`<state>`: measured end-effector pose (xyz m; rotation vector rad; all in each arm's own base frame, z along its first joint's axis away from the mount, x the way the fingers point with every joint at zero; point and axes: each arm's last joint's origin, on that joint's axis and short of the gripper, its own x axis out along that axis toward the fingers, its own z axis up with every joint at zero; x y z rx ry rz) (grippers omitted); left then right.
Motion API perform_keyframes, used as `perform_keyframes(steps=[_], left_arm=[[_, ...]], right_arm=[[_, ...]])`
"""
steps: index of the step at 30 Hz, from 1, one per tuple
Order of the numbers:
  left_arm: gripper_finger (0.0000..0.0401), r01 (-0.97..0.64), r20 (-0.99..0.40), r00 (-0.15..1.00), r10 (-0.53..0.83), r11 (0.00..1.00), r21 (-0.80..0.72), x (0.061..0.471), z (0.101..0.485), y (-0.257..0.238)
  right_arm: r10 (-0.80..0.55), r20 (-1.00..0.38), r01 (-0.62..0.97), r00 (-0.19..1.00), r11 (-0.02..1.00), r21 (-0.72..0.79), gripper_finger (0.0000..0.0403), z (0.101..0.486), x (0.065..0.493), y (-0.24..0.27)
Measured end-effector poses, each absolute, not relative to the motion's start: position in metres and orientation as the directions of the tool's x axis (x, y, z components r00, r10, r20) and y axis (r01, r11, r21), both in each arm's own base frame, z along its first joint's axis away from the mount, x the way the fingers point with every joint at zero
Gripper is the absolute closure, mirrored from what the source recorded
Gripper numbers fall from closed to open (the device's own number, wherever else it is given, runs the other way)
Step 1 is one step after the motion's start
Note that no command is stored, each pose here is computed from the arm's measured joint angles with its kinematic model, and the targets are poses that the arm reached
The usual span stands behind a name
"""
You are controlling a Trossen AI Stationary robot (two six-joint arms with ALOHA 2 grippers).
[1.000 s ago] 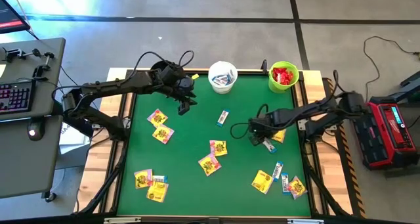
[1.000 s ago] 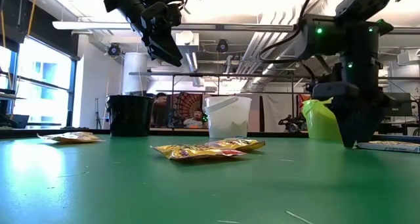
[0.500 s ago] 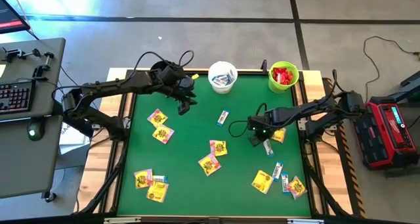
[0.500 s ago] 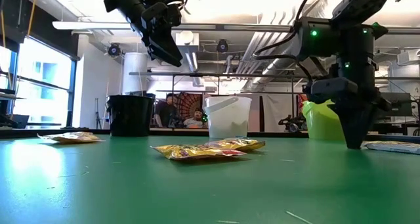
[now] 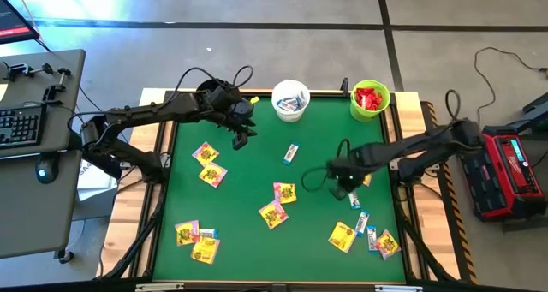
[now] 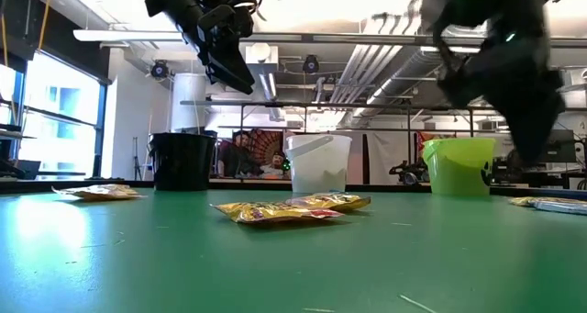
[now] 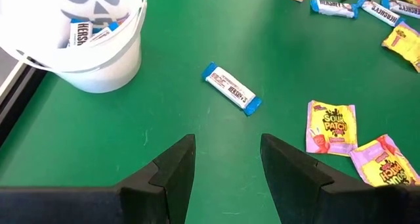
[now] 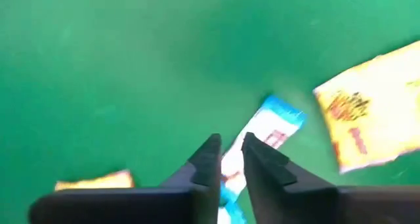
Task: Sort candy by brand, put in halloween buckets
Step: Put the white candy into the white bucket
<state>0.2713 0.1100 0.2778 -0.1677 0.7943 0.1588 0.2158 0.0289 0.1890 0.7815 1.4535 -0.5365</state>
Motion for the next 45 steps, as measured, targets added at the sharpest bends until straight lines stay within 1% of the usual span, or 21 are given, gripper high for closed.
perform_keyframes(steps=[4, 8, 11, 14, 18, 21, 24, 34, 38, 41, 45], left_arm=[[0.0236, -0.205, -0.721, 0.689, 0.078, 0.975, -0.090, 0.271, 0.278, 0.110], [0.0236, -0.205, -0.721, 0.688, 0.077, 0.975, -0.091, 0.271, 0.278, 0.110], [0.0236, -0.205, -0.722, 0.688, 0.077, 0.975, -0.091, 0.271, 0.278, 0.110], [0.0236, -0.206, -0.722, 0.687, 0.079, 0.974, -0.090, 0.271, 0.277, 0.110], [0.0236, -0.207, -0.723, 0.687, 0.079, 0.974, -0.090, 0.271, 0.277, 0.110], [0.0236, -0.207, -0.723, 0.686, 0.080, 0.974, -0.089, 0.271, 0.277, 0.110], [0.0236, -0.210, -0.723, 0.686, 0.081, 0.974, -0.090, 0.271, 0.277, 0.110], [0.0236, -0.211, -0.723, 0.686, 0.083, 0.973, -0.089, 0.271, 0.277, 0.110], [0.0236, -0.212, -0.723, 0.685, 0.083, 0.973, -0.089, 0.271, 0.277, 0.110], [0.0236, -0.213, -0.724, 0.685, 0.083, 0.973, -0.089, 0.271, 0.277, 0.110], [0.0236, -0.218, -0.723, 0.685, 0.084, 0.971, -0.094, 0.271, 0.277, 0.110]], right_arm=[[0.098, -0.992, 0.656, 0.077, 0.744, 0.125, 0.0303, 0.193, 0.207, 0.061], [0.007, -0.994, 0.466, 0.109, 0.883, 0.057, 0.0257, 0.192, 0.194, 0.096], [-0.099, -0.982, 0.316, 0.161, 0.948, -0.044, 0.0242, 0.191, 0.183, 0.115], [-0.180, -0.968, 0.207, 0.175, 0.968, -0.142, 0.0240, 0.185, 0.173, 0.125], [-0.220, -0.968, 0.123, 0.121, 0.971, -0.206, 0.0240, 0.169, 0.165, 0.133], [-0.233, -0.969, 0.072, 0.085, 0.971, -0.227, 0.0240, 0.160, 0.162, 0.137], [-0.240, -0.967, 0.040, 0.080, 0.970, -0.238, 0.0240, 0.156, 0.160, 0.142], [-0.233, -0.967, -0.066, 0.106, 0.968, -0.240, 0.0240, 0.141, 0.163, 0.156], [-0.261, -0.960, -0.060, 0.095, 0.962, -0.268, 0.0241, 0.135, 0.165, 0.157], [-0.265, -0.960, -0.039, 0.092, 0.962, -0.269, 0.0250, 0.134, 0.165, 0.157], [-0.258, -0.962, -0.030, 0.093, 0.965, -0.262, 0.0290, 0.134, 0.166, 0.157]])
